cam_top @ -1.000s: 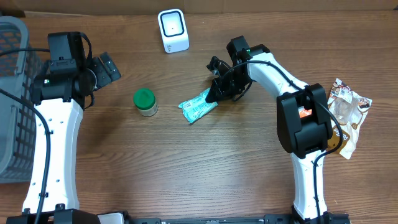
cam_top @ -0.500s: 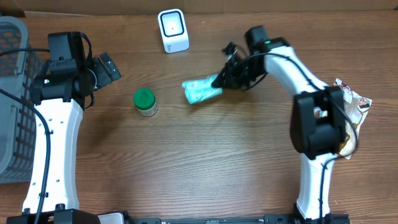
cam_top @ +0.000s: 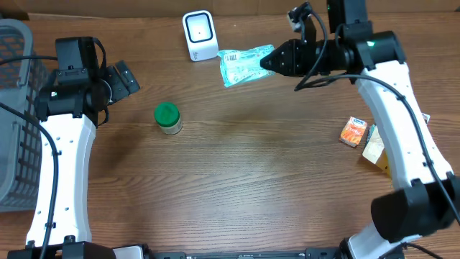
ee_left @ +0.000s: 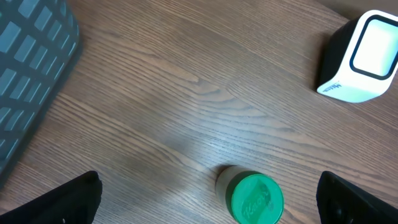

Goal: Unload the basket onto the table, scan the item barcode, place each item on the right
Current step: 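Hold the teal pack's barcode in front of the white scanner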

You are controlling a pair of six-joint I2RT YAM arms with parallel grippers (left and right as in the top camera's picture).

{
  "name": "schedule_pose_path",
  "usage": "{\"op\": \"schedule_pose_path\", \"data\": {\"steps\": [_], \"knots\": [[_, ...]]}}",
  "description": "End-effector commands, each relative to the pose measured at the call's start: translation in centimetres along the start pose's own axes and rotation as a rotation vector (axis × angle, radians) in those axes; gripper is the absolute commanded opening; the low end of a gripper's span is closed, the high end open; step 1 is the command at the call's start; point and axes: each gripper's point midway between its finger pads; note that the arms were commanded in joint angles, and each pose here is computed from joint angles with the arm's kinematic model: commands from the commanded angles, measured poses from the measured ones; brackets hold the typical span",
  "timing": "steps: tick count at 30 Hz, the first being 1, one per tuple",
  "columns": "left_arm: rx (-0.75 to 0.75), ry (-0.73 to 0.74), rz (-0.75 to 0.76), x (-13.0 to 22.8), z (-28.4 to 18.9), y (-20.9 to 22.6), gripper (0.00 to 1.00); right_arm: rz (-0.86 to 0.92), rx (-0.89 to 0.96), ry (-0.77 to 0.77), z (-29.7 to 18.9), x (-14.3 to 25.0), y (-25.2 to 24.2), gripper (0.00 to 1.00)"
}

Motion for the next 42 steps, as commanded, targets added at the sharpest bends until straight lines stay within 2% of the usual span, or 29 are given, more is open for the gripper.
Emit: {"op": "schedule_pose_path", "data": {"steps": [1,11,19,31,38,42], "knots": [[-0.016,-0.004,0.024,-0.1,0.3,0.3,1.0,0.008,-0.002,-0.049,-1.9,-1.2,2.1,0.04],[-0.015,-0.004,0.024,-0.1,0.3,0.3,0.99,-0.015,-0.002,-0.076,-3.3,-1.4,3.5,0.04],[-0.015,-0.004,0.024,-0.1,0.3,0.3,1.0,-0.053,-0.014,-0.053,-2.2,-1.1,5.0,0.04],[-0.016,-0.004,0.024,-0.1,0.3,0.3,1.0,-0.089,0.104,-0.031,-1.0,-0.7,4.5,0.04],[-0.015,-0.004,0.024,-0.1,0.3,0.3,0.99,-0.14,0.279,0.007,1.0,-0.2,3.5,0.04],[-0.015,-0.004,0.024,-0.1,0.3,0.3,1.0,-0.229,0.388,-0.034,2.0,-1.7,2.9,0.04]]}}
Point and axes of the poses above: each gripper's point midway between its finger pads, its own z axis out along the fingers, its own y axis along the line the jaws close on, x = y × z, and after that the axes turned 15 degrees about -z, right-handed
